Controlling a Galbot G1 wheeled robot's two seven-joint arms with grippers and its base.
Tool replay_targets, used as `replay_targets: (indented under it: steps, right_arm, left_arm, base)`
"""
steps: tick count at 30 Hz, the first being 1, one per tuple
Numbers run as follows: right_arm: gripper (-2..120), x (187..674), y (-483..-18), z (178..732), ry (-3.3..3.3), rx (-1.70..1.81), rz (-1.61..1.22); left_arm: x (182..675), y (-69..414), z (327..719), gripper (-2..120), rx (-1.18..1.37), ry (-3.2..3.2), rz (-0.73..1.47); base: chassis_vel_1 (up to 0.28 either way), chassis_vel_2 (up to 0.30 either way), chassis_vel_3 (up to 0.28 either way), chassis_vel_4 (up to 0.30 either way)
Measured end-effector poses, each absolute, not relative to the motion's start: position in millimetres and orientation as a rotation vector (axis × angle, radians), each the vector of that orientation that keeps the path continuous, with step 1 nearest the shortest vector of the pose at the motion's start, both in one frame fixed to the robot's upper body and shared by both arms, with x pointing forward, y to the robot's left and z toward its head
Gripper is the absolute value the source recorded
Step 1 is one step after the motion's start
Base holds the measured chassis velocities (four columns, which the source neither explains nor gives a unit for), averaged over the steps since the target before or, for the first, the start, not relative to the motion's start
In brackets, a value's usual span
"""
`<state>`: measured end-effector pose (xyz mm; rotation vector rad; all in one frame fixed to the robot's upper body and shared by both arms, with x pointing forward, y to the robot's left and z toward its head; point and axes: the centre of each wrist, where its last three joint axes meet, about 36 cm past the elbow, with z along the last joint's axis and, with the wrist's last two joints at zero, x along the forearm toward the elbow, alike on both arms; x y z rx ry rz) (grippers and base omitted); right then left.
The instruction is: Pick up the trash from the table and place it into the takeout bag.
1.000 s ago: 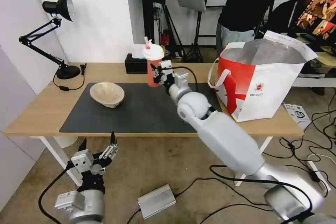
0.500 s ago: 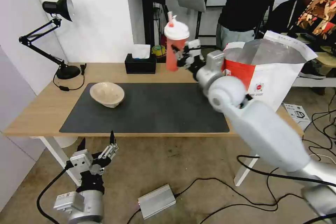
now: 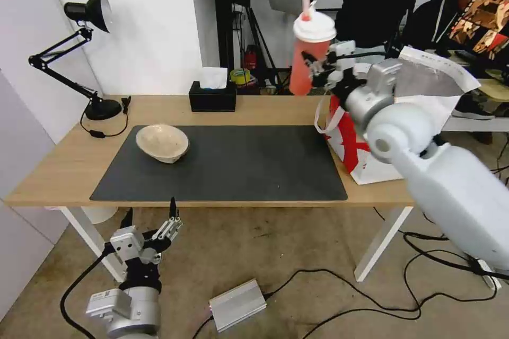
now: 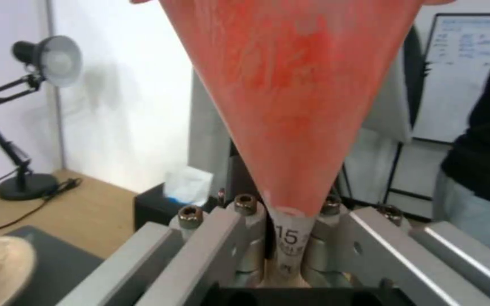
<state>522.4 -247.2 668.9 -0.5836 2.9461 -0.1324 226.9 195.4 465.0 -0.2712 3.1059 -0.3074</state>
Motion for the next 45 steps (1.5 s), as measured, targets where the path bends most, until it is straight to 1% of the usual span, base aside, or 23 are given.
replay_targets:
  steps: [14, 23, 33, 45]
  right_arm:
    - [4, 516, -292, 702, 2.941, -0.44, -0.144]
    - [4, 523, -314, 710, 2.961, -0.344, -0.14]
    - [4, 538, -346, 699, 3.021, -0.202, -0.13]
    - [4, 552, -364, 673, 3.079, -0.117, -0.148]
  left_arm:
    - [227, 194, 462, 100, -0.268, 3.098, -0.307]
    - [228, 194, 461, 100, -0.268, 3.097, -0.312]
    - [229, 192, 459, 100, -0.259, 3.103, -0.322]
    - [231, 191, 457, 100, -0.254, 3.105, -0.328]
  base:
    - [0.0, 0.0, 0.0, 0.0]
    - [0.0, 0.0, 0.0, 0.0]
    - [0.0, 0.0, 0.0, 0.0]
    - [0.0, 0.0, 0.0, 0.0]
